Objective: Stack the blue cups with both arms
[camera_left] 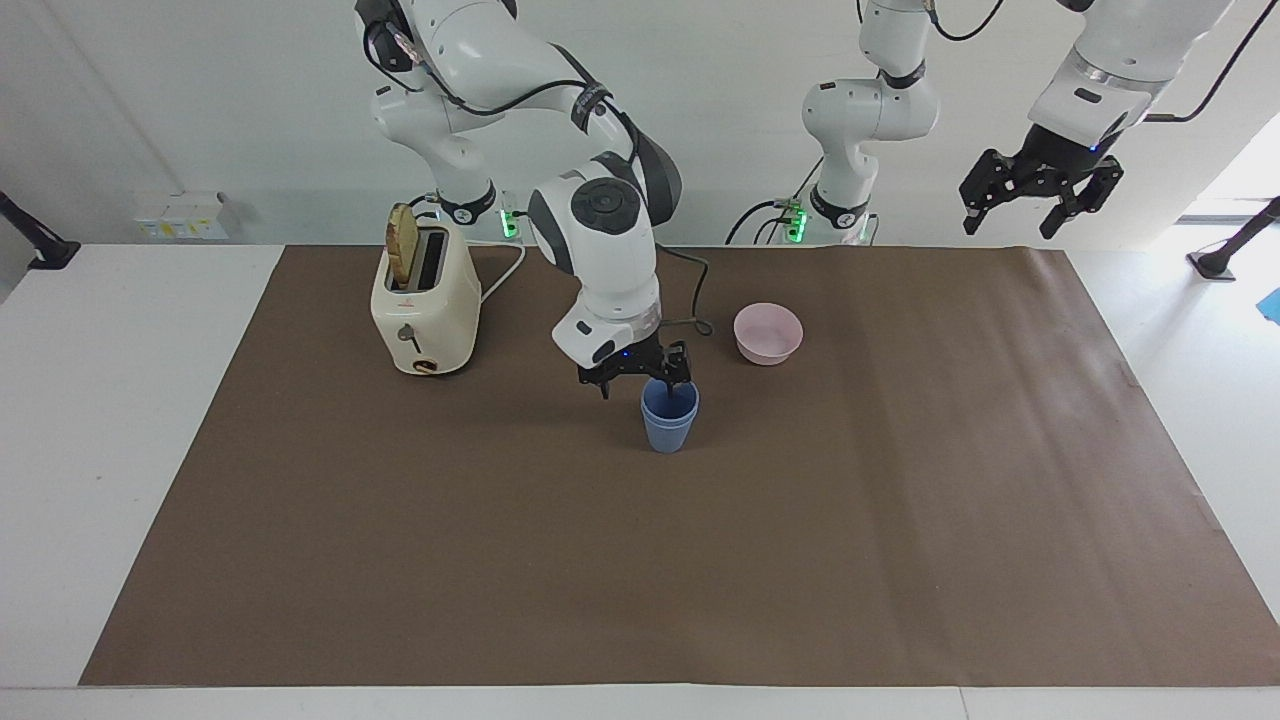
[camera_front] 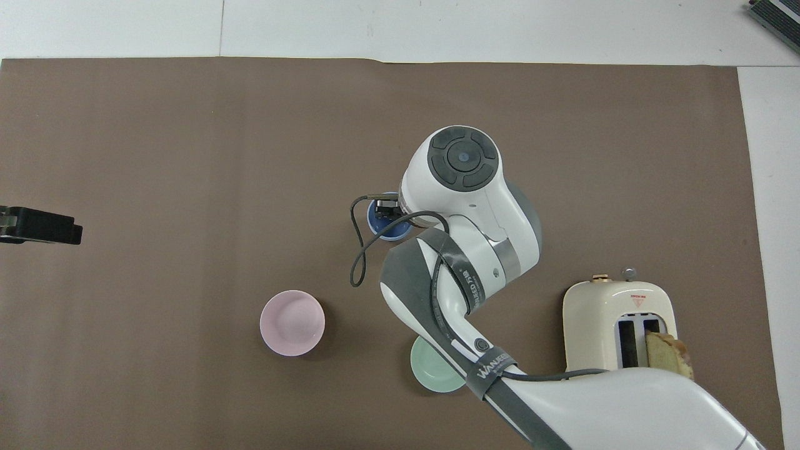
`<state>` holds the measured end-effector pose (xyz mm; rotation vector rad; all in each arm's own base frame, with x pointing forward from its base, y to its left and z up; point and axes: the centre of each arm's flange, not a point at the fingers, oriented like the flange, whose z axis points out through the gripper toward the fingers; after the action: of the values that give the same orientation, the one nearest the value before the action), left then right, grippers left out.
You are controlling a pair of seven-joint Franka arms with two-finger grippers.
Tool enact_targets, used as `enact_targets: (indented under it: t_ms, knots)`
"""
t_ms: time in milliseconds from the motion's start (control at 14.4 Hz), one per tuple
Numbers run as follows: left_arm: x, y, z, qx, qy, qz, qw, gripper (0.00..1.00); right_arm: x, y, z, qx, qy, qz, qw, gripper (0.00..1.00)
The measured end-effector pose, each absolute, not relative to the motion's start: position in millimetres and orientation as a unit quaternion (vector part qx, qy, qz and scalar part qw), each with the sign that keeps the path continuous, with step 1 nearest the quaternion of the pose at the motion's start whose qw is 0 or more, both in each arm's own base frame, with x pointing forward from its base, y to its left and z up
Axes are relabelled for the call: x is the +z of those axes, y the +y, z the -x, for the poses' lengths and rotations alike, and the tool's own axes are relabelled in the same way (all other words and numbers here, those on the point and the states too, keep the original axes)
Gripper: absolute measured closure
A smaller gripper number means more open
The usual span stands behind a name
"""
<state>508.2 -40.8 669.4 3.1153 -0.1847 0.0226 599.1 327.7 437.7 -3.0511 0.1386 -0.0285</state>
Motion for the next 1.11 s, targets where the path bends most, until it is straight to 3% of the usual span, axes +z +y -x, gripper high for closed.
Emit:
enact_targets:
  t_ms: [696,1114]
  knots:
    - [669,-41,-508,0.007,-0.059,-0.998,0.01,0.0,525,236,-609,-0.029,0.05,0.998,0.033,0.0]
    - [669,-41,-508,0.007,-0.059,-0.998,0.01,0.0,579,147,-605,-0.037,0.022,0.999,0.022,0.0]
